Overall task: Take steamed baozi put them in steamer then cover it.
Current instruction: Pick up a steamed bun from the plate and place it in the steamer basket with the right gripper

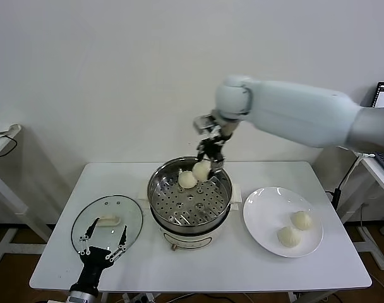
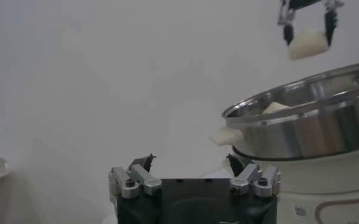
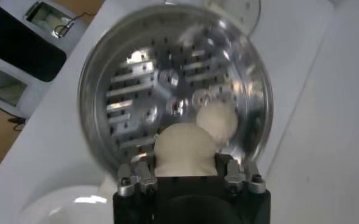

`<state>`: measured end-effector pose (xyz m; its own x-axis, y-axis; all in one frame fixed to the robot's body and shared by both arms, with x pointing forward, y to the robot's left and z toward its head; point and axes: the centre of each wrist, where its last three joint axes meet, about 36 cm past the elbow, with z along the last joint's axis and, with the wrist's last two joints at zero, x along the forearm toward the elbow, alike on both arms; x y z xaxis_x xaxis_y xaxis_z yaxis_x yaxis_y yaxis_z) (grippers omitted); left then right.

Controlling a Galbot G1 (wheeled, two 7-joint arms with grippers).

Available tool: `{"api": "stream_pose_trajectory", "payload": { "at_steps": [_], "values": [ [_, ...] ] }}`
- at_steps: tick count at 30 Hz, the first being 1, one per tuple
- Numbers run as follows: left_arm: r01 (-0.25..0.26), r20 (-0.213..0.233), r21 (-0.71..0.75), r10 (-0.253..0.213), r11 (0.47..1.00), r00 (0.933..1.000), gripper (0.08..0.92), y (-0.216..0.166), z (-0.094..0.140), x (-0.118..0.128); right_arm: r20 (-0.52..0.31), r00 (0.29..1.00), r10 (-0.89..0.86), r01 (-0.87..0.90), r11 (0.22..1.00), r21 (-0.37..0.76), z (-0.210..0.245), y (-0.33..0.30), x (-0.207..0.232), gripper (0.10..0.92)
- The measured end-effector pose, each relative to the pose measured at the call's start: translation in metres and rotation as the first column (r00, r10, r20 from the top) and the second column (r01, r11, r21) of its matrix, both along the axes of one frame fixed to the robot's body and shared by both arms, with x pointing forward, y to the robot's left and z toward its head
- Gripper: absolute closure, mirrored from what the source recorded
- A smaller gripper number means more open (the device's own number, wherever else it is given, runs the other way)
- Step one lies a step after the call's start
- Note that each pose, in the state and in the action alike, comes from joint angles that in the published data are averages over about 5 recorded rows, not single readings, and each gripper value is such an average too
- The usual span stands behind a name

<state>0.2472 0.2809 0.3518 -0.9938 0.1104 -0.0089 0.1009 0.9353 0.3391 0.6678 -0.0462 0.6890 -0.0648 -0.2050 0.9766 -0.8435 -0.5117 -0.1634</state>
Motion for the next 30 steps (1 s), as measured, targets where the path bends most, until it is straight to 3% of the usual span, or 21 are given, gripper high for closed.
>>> {"api": "stream_pose_trajectory", "payload": {
  "at_steps": [10,20,26,30],
  "values": [
    [-0.007,0.006,0.005,0.007,1.0,1.0,0.177,0.003,0.0,0.0,0.004,0.999,0.033,-0.033,0.999,-0.014,-0.05,0.066,-0.01,0.379],
    [-0.012,0.005,0.006,0.012,1.0,0.9999,0.177,0.005,-0.002,0.0,-0.005,0.999,0.043,-0.043,0.999,-0.018,-0.086,0.089,-0.017,0.373],
    [-0.015,0.006,0.007,0.015,1.0,0.9999,0.177,0.005,-0.002,0.0,-0.004,0.999,0.05,-0.05,0.999,-0.019,-0.092,0.093,-0.02,0.246],
    [-0.016,0.006,0.007,0.016,1.0,0.9999,0.177,0.006,-0.002,0.0,0.001,0.998,0.055,-0.055,0.998,-0.02,-0.089,0.089,-0.022,0.204]
  ]
}}
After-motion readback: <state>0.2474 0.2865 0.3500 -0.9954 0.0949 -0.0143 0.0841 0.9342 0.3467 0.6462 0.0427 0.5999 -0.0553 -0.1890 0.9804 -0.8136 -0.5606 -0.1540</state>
